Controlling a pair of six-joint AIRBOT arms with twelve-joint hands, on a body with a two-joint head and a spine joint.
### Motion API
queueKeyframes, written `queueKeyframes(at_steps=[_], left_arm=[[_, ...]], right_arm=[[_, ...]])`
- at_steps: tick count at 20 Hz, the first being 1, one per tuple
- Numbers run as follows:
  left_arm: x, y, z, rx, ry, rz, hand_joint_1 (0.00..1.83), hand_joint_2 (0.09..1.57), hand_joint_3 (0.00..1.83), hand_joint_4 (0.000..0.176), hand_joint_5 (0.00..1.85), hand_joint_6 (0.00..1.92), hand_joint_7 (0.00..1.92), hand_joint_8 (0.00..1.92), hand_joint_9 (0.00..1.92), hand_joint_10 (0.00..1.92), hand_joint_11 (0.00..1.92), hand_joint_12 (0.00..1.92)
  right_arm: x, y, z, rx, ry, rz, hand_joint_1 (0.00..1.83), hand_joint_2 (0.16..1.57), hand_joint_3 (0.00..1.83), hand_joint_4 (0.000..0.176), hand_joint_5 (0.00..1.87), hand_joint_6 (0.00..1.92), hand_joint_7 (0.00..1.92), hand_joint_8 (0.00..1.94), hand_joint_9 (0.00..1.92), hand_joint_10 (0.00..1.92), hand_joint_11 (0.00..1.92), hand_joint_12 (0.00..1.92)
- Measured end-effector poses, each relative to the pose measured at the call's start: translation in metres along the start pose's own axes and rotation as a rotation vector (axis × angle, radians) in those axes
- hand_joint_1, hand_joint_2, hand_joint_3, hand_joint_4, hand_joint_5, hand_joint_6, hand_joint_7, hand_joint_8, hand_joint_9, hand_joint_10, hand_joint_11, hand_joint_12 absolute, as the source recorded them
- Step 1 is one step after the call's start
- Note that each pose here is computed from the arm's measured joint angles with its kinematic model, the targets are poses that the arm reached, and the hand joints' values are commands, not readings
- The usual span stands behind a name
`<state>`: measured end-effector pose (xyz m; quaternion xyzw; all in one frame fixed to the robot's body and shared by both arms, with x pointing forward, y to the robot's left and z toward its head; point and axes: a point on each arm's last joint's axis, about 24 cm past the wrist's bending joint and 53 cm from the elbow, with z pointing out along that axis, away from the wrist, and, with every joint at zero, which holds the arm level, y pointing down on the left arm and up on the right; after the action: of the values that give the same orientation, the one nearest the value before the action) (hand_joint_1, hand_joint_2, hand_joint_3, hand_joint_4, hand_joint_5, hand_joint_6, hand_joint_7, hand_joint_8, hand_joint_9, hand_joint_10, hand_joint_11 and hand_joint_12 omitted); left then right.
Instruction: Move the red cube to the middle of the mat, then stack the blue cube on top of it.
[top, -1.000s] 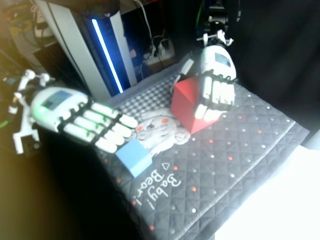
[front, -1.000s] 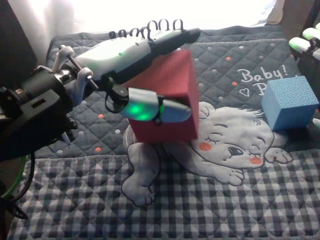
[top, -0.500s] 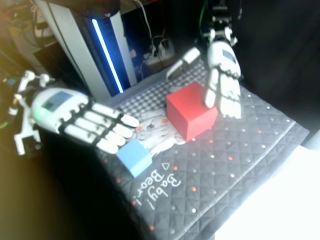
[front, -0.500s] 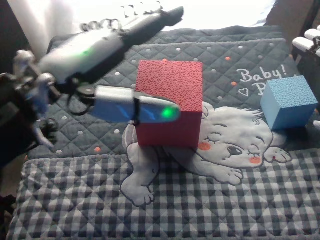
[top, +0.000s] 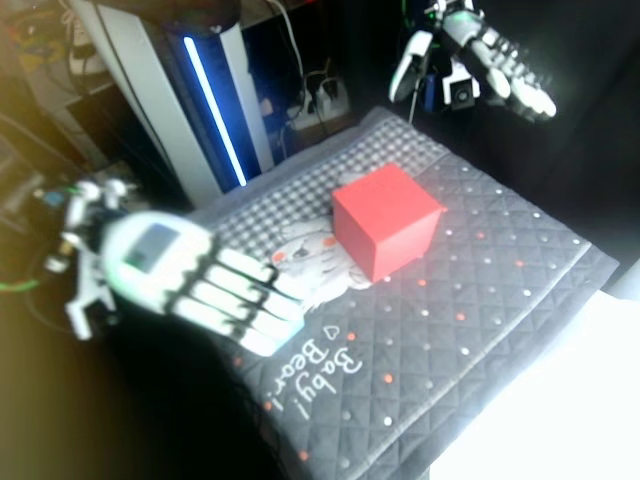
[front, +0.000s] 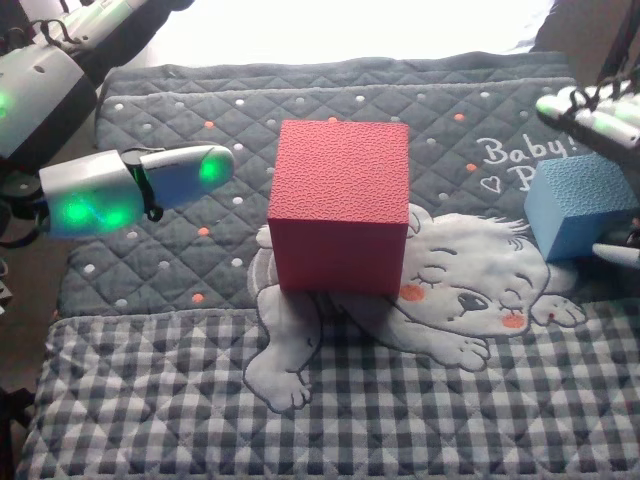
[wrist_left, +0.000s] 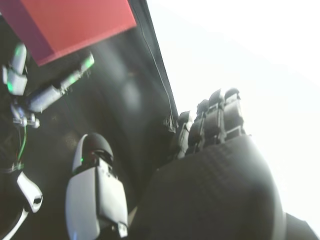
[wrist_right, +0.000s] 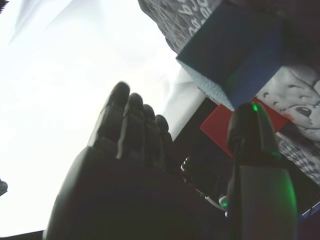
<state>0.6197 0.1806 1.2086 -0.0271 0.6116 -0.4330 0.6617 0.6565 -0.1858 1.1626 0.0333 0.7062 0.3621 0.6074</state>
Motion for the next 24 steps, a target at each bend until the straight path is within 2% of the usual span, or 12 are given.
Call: queueKeyframes(at_steps=[2, 4, 5, 6, 8, 16, 17, 18, 19, 20, 22, 24], left_arm=[[-0.004, 0.001, -0.006, -0.004, -0.013, 0.005, 0.45, 1.06, 0.03, 0.048, 0.00, 0.00, 0.00, 0.00, 0.00, 0.00, 0.00, 0.00], [-0.012, 0.003, -0.011, -0.012, -0.040, 0.004, 0.49, 1.08, 0.02, 0.032, 0.01, 0.00, 0.00, 0.00, 0.00, 0.00, 0.00, 0.00], [-0.016, 0.005, -0.012, -0.018, -0.053, 0.003, 0.51, 1.08, 0.02, 0.043, 0.02, 0.01, 0.00, 0.00, 0.00, 0.00, 0.00, 0.00], [-0.018, 0.007, -0.013, -0.023, -0.063, 0.002, 0.50, 1.08, 0.01, 0.044, 0.03, 0.01, 0.00, 0.00, 0.00, 0.00, 0.00, 0.00], [-0.020, 0.006, -0.014, -0.020, -0.071, 0.004, 0.50, 1.08, 0.01, 0.048, 0.04, 0.01, 0.00, 0.00, 0.00, 0.00, 0.00, 0.00], [-0.026, 0.015, -0.022, -0.047, -0.097, 0.008, 0.57, 1.07, 0.00, 0.046, 0.06, 0.01, 0.00, 0.00, 0.00, 0.00, 0.00, 0.00], [-0.028, 0.015, -0.022, -0.047, -0.102, 0.009, 0.55, 1.06, 0.00, 0.049, 0.05, 0.00, 0.00, 0.00, 0.00, 0.00, 0.00, 0.00], [-0.029, 0.014, -0.023, -0.044, -0.107, 0.011, 0.56, 1.06, 0.00, 0.052, 0.04, 0.00, 0.00, 0.00, 0.00, 0.00, 0.00, 0.00], [-0.029, 0.015, -0.024, -0.052, -0.105, 0.008, 0.56, 1.07, 0.00, 0.050, 0.05, 0.00, 0.00, 0.00, 0.00, 0.00, 0.00, 0.00], [-0.030, 0.016, -0.025, -0.054, -0.108, 0.008, 0.55, 1.07, 0.00, 0.063, 0.05, 0.00, 0.00, 0.00, 0.00, 0.00, 0.00, 0.00], [-0.032, 0.017, -0.025, -0.056, -0.120, 0.007, 0.55, 1.08, 0.00, 0.047, 0.10, 0.02, 0.00, 0.00, 0.00, 0.00, 0.00, 0.00], [-0.036, 0.020, -0.028, -0.065, -0.136, 0.010, 0.60, 1.09, 0.01, 0.000, 0.13, 0.03, 0.00, 0.00, 0.00, 0.00, 0.00, 0.00]], right_arm=[[0.004, -0.015, 0.006, 0.033, 0.016, 0.059, 1.03, 1.15, 0.00, 0.000, 0.05, 0.01, 0.23, 0.04, 0.20, 0.32, 0.00, 1.33], [0.005, -0.020, 0.008, 0.045, 0.017, 0.071, 1.12, 1.16, 0.00, 0.000, 0.19, 1.11, 0.32, 0.90, 0.22, 1.22, 0.05, 1.79], [0.009, -0.018, 0.010, 0.042, 0.025, 0.078, 1.10, 1.06, 0.55, 0.000, 0.51, 1.65, 0.60, 1.58, 0.63, 1.78, 0.60, 1.89], [0.012, -0.015, 0.011, 0.034, 0.031, 0.079, 1.11, 0.87, 1.02, 0.015, 0.66, 1.86, 0.74, 1.86, 0.90, 1.89, 0.91, 1.92], [0.005, -0.008, 0.015, 0.015, 0.009, 0.083, 1.46, 1.00, 0.43, 0.000, 0.93, 1.92, 1.02, 1.94, 1.14, 1.92, 1.23, 1.92], [-0.027, 0.041, 0.014, -0.131, -0.008, 0.025, 1.49, 1.05, 0.35, 0.000, 0.96, 1.92, 1.17, 1.94, 1.24, 1.92, 1.28, 1.92], [-0.033, 0.048, 0.017, -0.158, -0.018, 0.032, 1.25, 0.80, 1.05, 0.000, 0.78, 1.78, 0.95, 1.94, 1.17, 1.92, 1.22, 1.92], [-0.042, 0.059, 0.019, -0.190, -0.035, 0.030, 1.20, 0.80, 1.11, 0.000, 0.70, 1.73, 0.89, 1.94, 1.18, 1.92, 1.23, 1.92], [-0.051, 0.073, 0.021, -0.230, -0.056, 0.018, 1.17, 1.03, 0.64, 0.000, 0.63, 1.47, 0.71, 1.94, 1.15, 1.92, 1.21, 1.92], [-0.056, 0.081, 0.022, -0.254, -0.069, 0.007, 1.17, 1.05, 0.62, 0.000, 0.61, 1.48, 0.69, 1.94, 1.11, 1.92, 1.17, 1.92], [-0.069, 0.102, 0.023, -0.312, -0.099, -0.016, 1.29, 0.96, 0.87, 0.000, 0.02, 0.19, 0.62, 1.94, 1.10, 1.92, 1.19, 1.92], [-0.078, 0.131, 0.027, -0.389, -0.127, -0.032, 1.31, 0.91, 0.96, 0.000, 0.07, 0.08, 0.66, 1.94, 1.12, 1.92, 1.22, 1.92]])
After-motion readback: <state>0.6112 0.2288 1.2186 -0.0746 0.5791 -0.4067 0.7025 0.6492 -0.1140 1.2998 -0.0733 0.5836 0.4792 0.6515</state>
